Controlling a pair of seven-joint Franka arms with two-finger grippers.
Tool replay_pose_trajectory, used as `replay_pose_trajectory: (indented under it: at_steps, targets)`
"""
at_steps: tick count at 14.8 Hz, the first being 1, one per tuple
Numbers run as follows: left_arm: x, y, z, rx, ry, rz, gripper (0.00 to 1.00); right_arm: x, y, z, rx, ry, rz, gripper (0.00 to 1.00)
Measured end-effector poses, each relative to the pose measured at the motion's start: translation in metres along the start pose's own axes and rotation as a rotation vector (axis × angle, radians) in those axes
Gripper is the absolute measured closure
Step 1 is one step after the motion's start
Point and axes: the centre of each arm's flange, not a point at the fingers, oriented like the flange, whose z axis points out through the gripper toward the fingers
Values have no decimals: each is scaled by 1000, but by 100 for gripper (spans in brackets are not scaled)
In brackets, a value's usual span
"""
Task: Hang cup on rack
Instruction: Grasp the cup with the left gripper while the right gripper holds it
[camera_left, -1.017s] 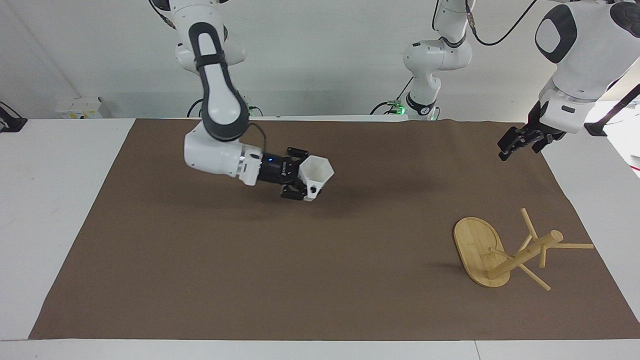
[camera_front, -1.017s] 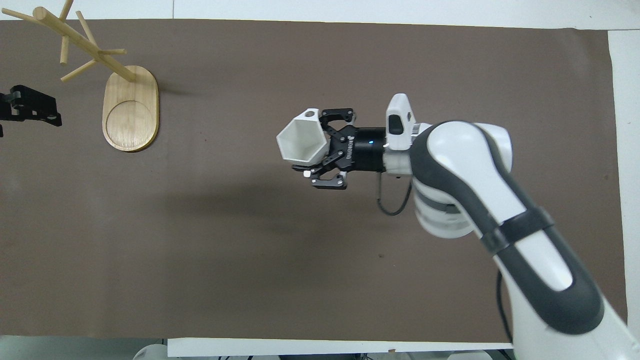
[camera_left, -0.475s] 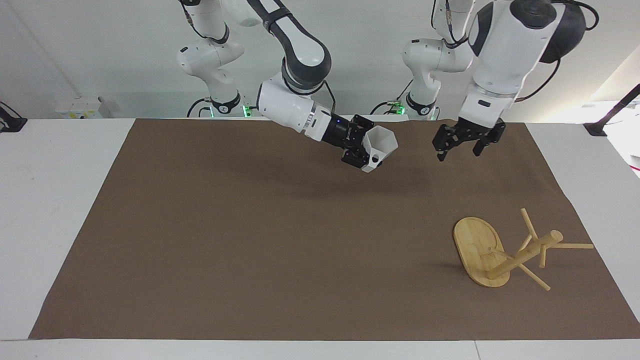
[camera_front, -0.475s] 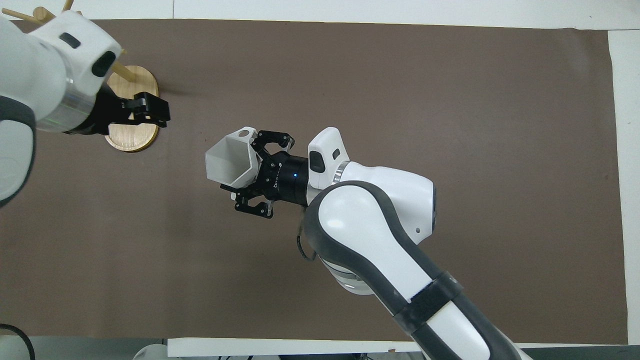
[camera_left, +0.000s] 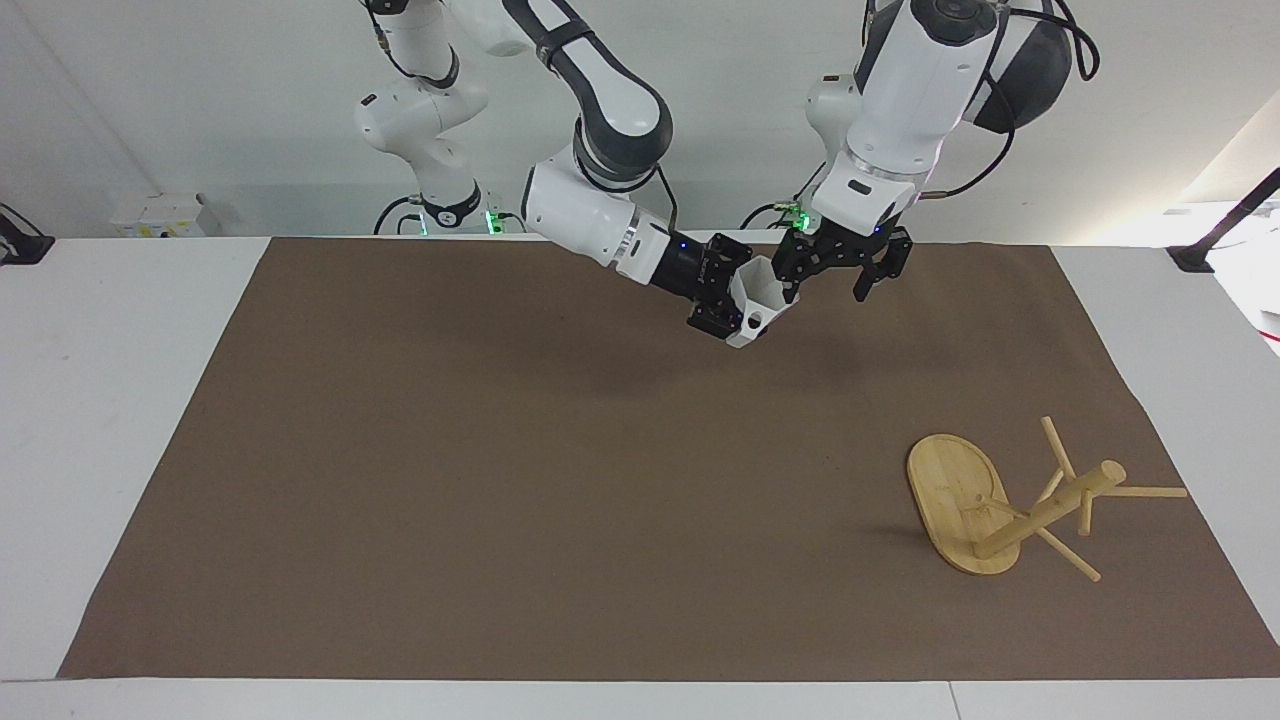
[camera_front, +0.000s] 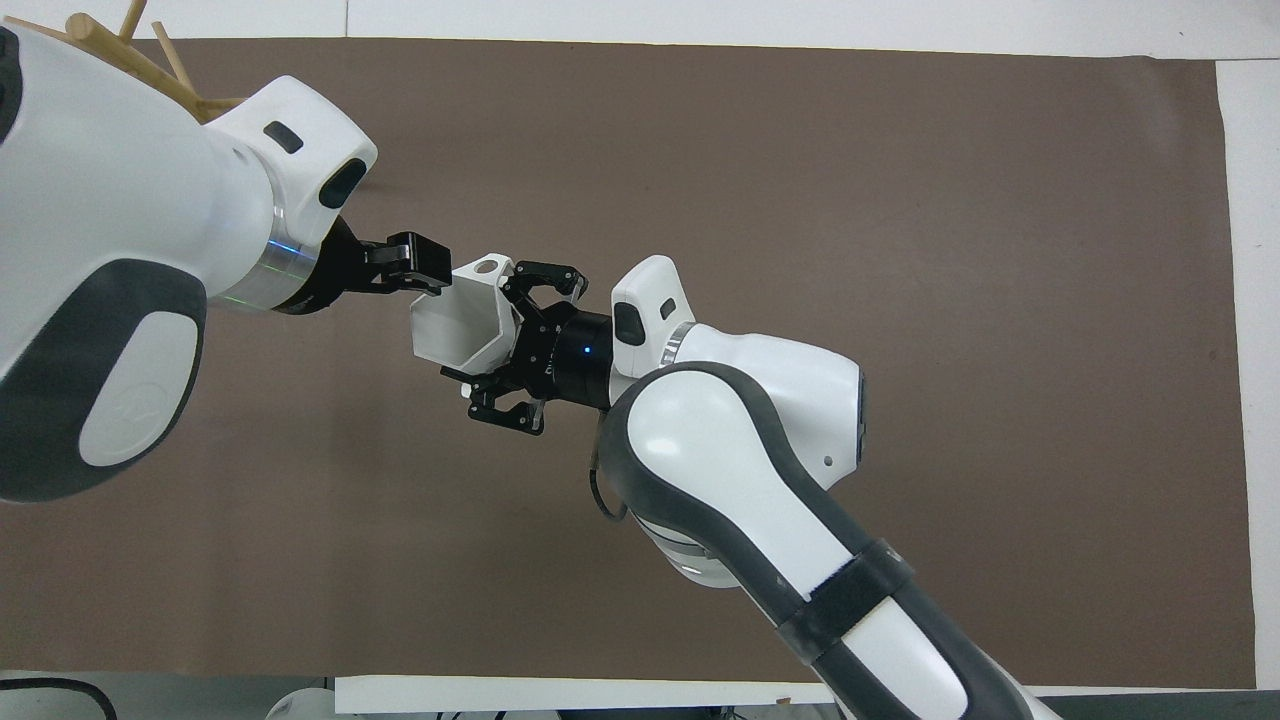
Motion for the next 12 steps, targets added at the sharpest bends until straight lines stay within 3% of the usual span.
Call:
replay_pose_trajectory:
  at_steps: [6,9,12]
  targets:
    - [-23,9,11,-31,-53,8,4,0,0,0,0,0,0,20]
    - [-31,7,21,-39,-73,1,41,-1,0,0,0,-1,1,20]
    - [-26,4,26,-65,-47,-15,73,-1,-1,1,2,-2,0,20]
